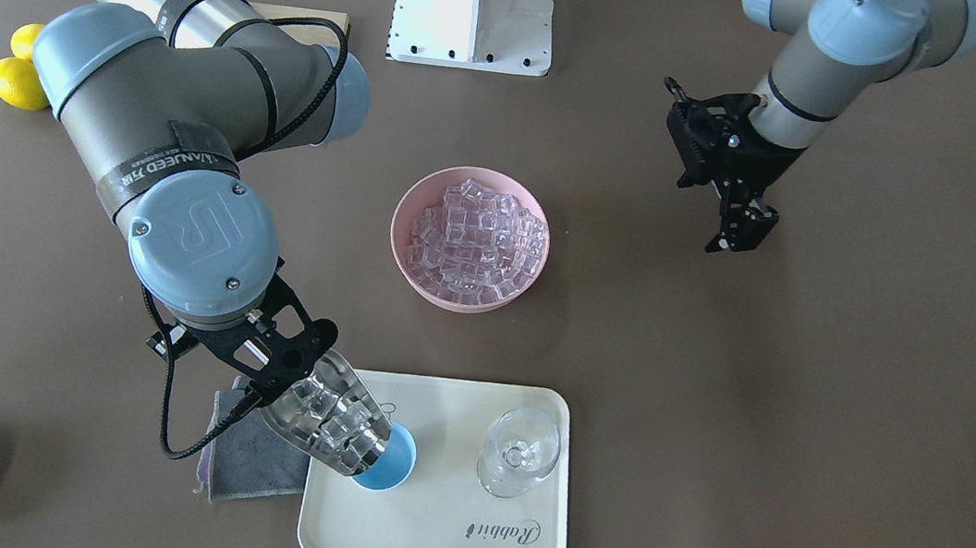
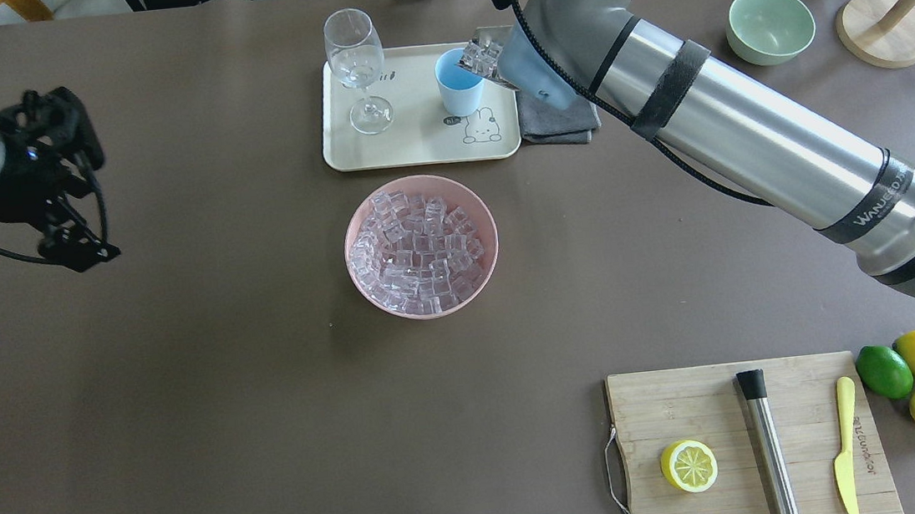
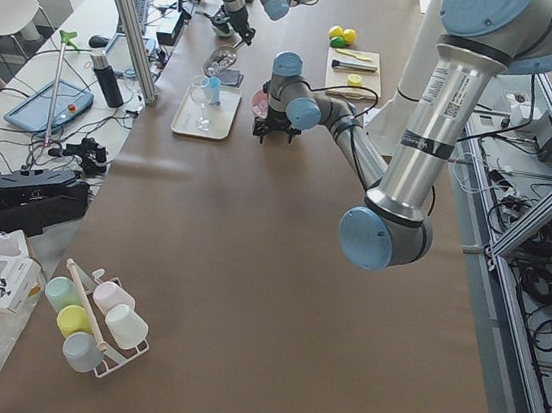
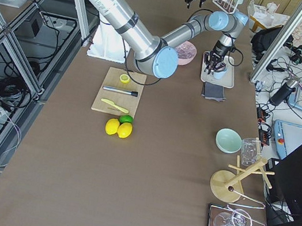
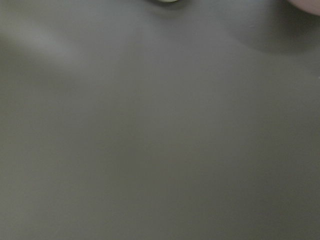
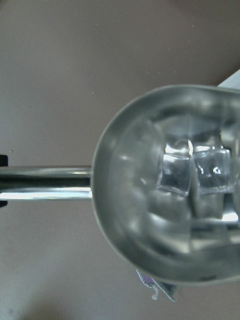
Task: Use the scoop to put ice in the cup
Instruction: 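Tip the scoop to pour ice into the blue cup while the left arm withdraws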
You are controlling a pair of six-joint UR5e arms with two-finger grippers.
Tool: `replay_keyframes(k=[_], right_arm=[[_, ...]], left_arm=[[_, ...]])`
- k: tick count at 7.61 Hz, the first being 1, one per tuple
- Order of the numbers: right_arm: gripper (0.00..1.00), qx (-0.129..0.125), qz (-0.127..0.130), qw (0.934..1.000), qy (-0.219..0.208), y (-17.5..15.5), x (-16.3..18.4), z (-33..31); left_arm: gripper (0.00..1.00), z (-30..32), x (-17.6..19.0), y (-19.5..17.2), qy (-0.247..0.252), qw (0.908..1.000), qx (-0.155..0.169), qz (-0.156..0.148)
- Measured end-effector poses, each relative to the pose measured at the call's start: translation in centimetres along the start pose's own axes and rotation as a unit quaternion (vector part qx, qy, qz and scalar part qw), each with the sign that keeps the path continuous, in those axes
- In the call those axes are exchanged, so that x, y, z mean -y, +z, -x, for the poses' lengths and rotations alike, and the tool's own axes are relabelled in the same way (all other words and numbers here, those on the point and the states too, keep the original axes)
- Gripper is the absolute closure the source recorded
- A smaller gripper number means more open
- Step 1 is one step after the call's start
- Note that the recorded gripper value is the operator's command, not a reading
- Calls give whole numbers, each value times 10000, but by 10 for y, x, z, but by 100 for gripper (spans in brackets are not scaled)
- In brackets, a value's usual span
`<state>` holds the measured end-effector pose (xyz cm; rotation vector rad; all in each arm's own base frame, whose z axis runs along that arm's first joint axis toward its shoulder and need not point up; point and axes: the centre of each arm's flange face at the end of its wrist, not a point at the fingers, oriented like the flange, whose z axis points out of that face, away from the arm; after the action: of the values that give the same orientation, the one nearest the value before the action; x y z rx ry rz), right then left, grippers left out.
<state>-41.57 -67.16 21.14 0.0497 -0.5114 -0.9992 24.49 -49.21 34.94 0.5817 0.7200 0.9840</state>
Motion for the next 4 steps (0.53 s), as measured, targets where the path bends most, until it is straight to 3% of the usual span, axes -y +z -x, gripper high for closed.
replay_keyframes(k=[2, 4], right_arm=[[100, -25, 165, 9998, -104, 0, -1, 0], [100, -74, 345, 9993, -94, 1, 3, -2]], left_arm=[[1, 92, -97, -50, -1184, 9924, 340, 27], [1, 147, -193, -77, -2199, 9745, 439, 52]])
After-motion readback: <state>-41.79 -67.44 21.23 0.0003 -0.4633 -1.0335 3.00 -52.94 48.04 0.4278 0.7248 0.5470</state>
